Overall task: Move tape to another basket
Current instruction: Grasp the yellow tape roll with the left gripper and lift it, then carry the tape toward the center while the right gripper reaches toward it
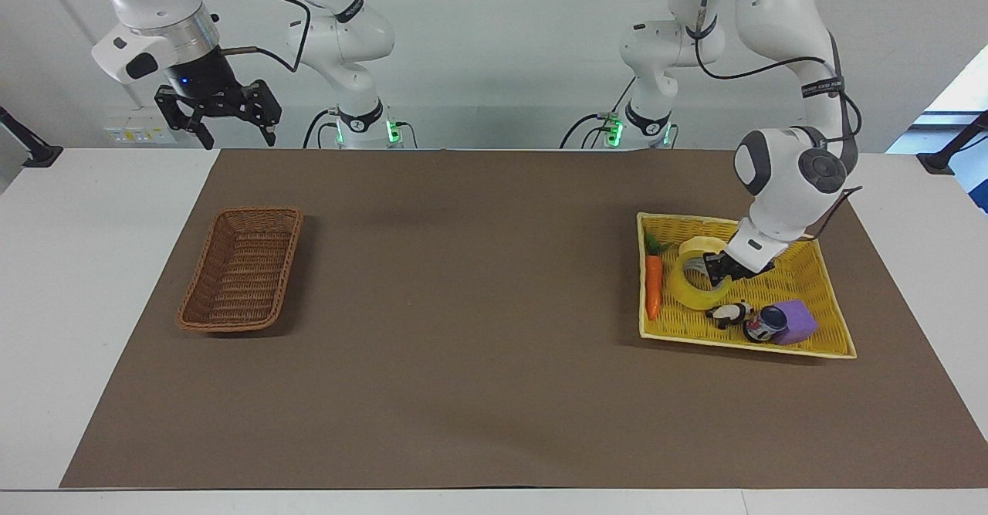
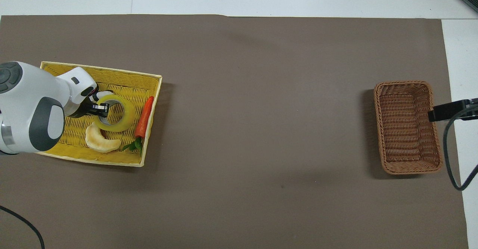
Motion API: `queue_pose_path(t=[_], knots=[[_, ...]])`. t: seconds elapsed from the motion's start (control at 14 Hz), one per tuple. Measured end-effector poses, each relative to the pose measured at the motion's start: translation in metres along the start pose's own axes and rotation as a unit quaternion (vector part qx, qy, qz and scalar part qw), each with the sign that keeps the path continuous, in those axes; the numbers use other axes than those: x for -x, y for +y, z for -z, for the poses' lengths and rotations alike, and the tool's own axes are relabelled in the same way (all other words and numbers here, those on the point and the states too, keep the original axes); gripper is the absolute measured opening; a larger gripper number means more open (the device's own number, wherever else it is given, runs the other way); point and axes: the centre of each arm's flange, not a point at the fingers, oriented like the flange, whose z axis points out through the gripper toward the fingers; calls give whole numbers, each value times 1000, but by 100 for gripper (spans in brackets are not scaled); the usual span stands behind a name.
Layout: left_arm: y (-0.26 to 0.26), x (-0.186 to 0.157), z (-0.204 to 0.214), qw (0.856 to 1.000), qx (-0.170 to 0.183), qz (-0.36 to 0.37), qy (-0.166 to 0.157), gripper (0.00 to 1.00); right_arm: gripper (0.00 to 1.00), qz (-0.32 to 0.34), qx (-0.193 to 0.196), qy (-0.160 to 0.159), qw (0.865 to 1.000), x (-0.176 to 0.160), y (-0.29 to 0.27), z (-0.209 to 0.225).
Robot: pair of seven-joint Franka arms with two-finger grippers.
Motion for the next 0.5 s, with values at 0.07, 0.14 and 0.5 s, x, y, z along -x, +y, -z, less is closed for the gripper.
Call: queue_pose_path(t=[0.07, 0.14, 0.5], knots=[[0, -3, 11, 1000, 0, 0, 0, 22, 100, 0, 0, -2, 1000, 0, 0, -2], [0, -4, 21, 1000, 0, 0, 0, 22, 100, 1, -1, -4, 1000, 0, -1, -4], [0, 0, 94, 1000, 1, 0, -5, 22, 100, 29, -32, -21, 999, -8, -38, -33]])
